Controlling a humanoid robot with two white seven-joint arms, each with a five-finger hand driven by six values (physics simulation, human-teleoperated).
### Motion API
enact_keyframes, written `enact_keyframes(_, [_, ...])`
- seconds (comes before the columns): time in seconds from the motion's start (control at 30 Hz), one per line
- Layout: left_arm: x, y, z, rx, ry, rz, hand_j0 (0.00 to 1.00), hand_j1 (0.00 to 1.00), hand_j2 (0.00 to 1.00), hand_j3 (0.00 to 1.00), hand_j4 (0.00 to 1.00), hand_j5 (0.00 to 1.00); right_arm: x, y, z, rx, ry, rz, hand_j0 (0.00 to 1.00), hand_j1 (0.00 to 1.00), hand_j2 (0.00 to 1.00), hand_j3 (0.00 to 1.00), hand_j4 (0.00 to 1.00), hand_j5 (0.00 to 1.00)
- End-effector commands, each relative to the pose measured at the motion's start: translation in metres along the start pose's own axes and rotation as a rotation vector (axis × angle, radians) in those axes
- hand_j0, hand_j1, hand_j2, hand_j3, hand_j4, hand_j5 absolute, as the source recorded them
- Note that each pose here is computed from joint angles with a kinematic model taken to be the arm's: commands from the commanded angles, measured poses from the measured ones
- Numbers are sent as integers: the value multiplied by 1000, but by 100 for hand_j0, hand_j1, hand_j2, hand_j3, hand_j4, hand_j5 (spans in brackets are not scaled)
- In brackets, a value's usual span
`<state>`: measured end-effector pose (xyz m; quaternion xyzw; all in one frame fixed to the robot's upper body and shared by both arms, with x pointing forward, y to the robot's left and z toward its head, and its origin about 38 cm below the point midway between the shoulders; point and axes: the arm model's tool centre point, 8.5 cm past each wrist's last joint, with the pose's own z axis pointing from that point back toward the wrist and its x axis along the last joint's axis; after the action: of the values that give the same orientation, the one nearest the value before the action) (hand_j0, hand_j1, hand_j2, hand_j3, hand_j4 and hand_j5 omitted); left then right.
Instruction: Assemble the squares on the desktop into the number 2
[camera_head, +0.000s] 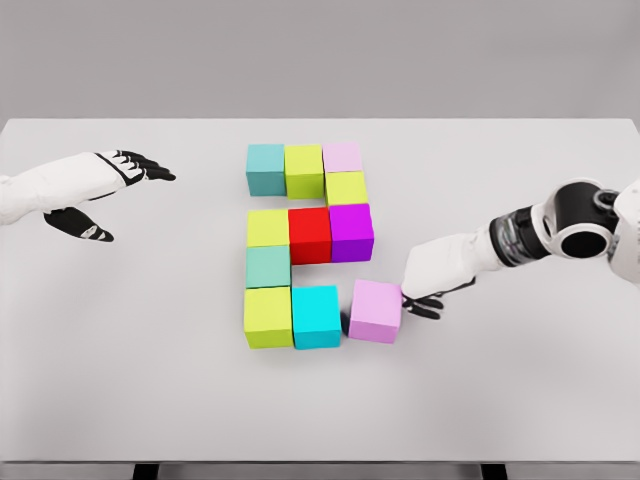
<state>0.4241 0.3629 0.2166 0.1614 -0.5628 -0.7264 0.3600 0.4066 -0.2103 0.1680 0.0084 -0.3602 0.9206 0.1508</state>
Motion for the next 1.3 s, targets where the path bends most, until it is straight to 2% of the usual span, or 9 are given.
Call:
enact_keyframes(0.0, [0, 1, 0, 4, 0, 5, 100, 100, 100, 100, 100, 100, 1, -2, -2, -2, -5, 2, 13, 13, 13, 13, 13, 13])
enact_keyframes(1.27, [0, -2, 0, -1, 1, 8, 100, 100, 100, 100, 100, 100, -1, -16, 1, -28, 4, 25, 13, 13, 13, 13, 13, 13])
